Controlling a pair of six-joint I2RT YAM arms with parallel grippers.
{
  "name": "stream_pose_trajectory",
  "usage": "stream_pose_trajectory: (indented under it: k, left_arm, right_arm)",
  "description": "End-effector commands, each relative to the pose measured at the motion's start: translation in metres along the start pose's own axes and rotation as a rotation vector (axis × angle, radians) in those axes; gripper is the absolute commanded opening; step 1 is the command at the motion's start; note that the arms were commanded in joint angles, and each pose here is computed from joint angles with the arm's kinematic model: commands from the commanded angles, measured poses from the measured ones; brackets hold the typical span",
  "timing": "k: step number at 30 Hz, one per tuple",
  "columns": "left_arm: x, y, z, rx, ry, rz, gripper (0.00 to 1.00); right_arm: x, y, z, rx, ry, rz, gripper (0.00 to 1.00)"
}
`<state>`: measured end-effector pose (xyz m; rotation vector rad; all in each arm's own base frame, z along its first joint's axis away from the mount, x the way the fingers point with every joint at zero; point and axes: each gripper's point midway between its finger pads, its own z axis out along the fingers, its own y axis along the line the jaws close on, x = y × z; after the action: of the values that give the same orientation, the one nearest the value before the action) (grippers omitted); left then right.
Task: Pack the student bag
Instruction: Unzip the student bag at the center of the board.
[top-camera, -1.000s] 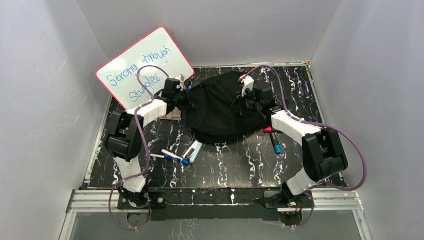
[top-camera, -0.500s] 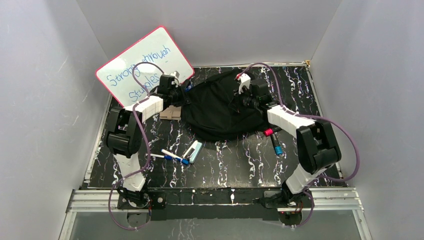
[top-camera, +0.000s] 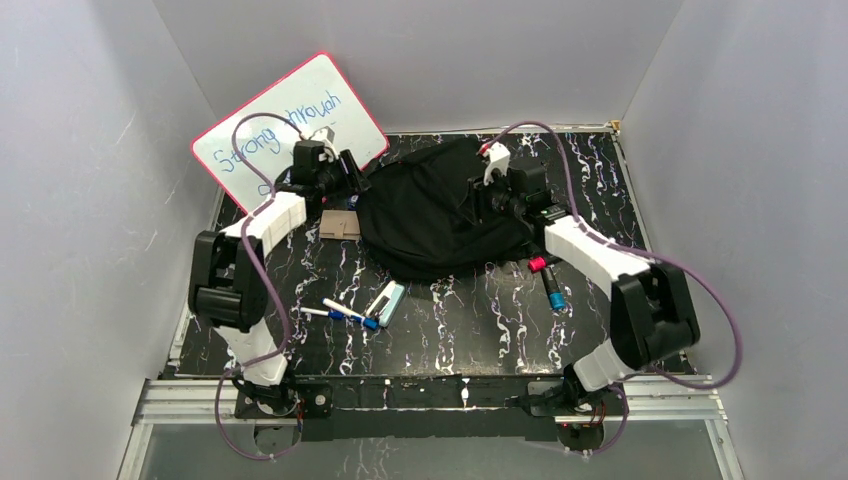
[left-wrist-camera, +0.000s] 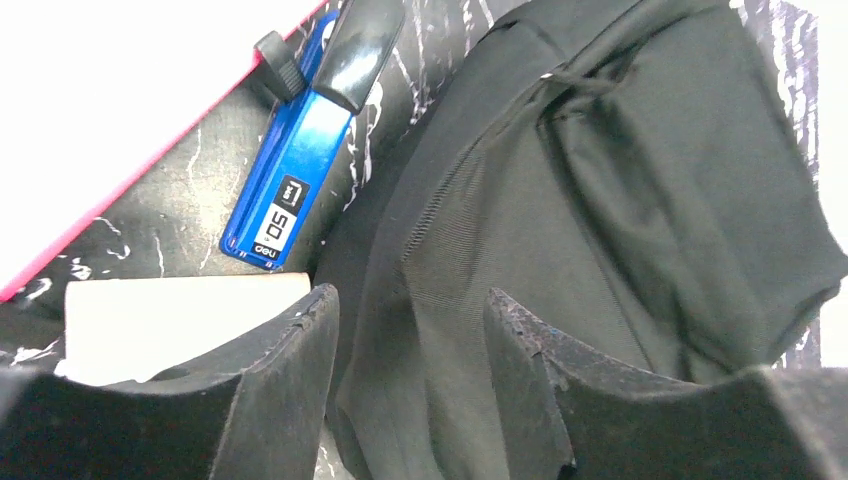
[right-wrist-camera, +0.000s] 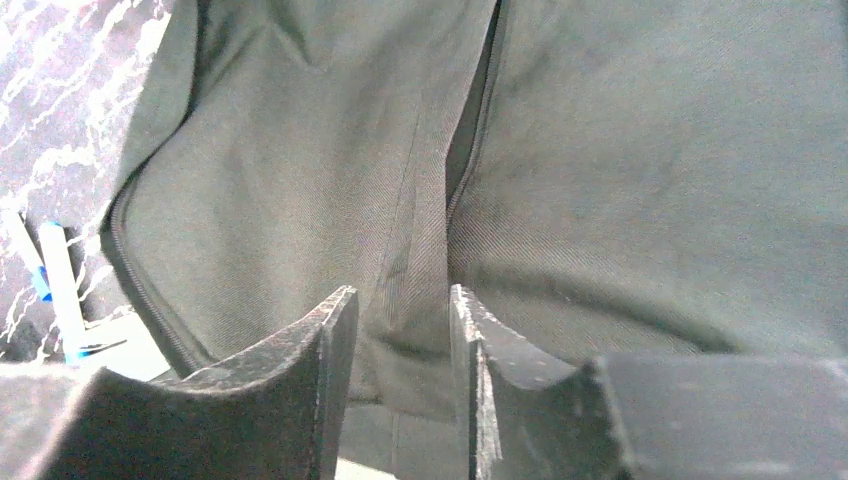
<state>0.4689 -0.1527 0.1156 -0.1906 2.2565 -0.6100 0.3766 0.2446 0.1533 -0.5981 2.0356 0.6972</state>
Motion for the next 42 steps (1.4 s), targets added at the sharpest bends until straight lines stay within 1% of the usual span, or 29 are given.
stream_pose_trajectory:
  k: [1, 5, 7, 9, 12, 16, 19, 24, 29, 31, 35, 38, 42]
  left_arm:
    - [-0.038, -0.02, -0.047, 0.024, -0.141, 0.052, 0.55]
    - [-0.041, -0.028, -0.064, 0.047, -0.164, 0.069, 0.57]
    - [-0.04, -0.04, -0.065, 0.099, -0.164, 0.065, 0.57]
    - [-0.032, -0.059, -0.057, 0.157, -0.14, 0.082, 0.54]
    - [-0.011, -0.081, -0.039, 0.198, -0.078, 0.122, 0.49]
    - [0.018, -0.083, -0.023, 0.199, -0.017, 0.122, 0.45]
    - [0.039, -0.076, -0.02, 0.188, 0.027, 0.121, 0.43]
    - [0.061, -0.069, -0.02, 0.178, 0.066, 0.11, 0.42]
    - [0.07, -0.065, -0.02, 0.168, 0.083, 0.094, 0.41]
    - [0.071, -0.064, -0.02, 0.168, 0.084, 0.093, 0.41]
    - [0.07, -0.064, -0.021, 0.165, 0.083, 0.095, 0.41]
    - [0.07, -0.065, -0.021, 0.166, 0.083, 0.093, 0.41]
    - [0.072, -0.064, -0.021, 0.166, 0.089, 0.087, 0.41]
  right_arm:
    - [-0.045, -0.004, -0.04, 0.12, -0.142, -0.028, 0.5]
    - [-0.058, -0.017, -0.05, 0.221, -0.151, 0.004, 0.52]
    - [-0.056, -0.026, -0.045, 0.261, -0.101, 0.023, 0.52]
    - [-0.056, -0.038, -0.034, 0.306, -0.059, 0.049, 0.52]
    - [-0.066, -0.05, -0.006, 0.314, -0.019, 0.05, 0.52]
    - [-0.071, -0.057, 0.029, 0.276, 0.026, 0.023, 0.53]
    - [-0.071, -0.061, 0.047, 0.253, 0.046, -0.016, 0.55]
    - [-0.063, -0.067, 0.065, 0.243, 0.091, -0.099, 0.62]
    - [-0.048, -0.047, 0.081, 0.195, 0.144, -0.212, 0.72]
    - [-0.04, -0.036, 0.087, 0.18, 0.161, -0.26, 0.78]
    - [-0.03, -0.015, 0.098, 0.153, 0.188, -0.343, 0.85]
    - [-0.024, -0.005, 0.104, 0.152, 0.205, -0.401, 0.88]
    - [-0.015, -0.018, 0.107, 0.261, 0.248, -0.451, 0.88]
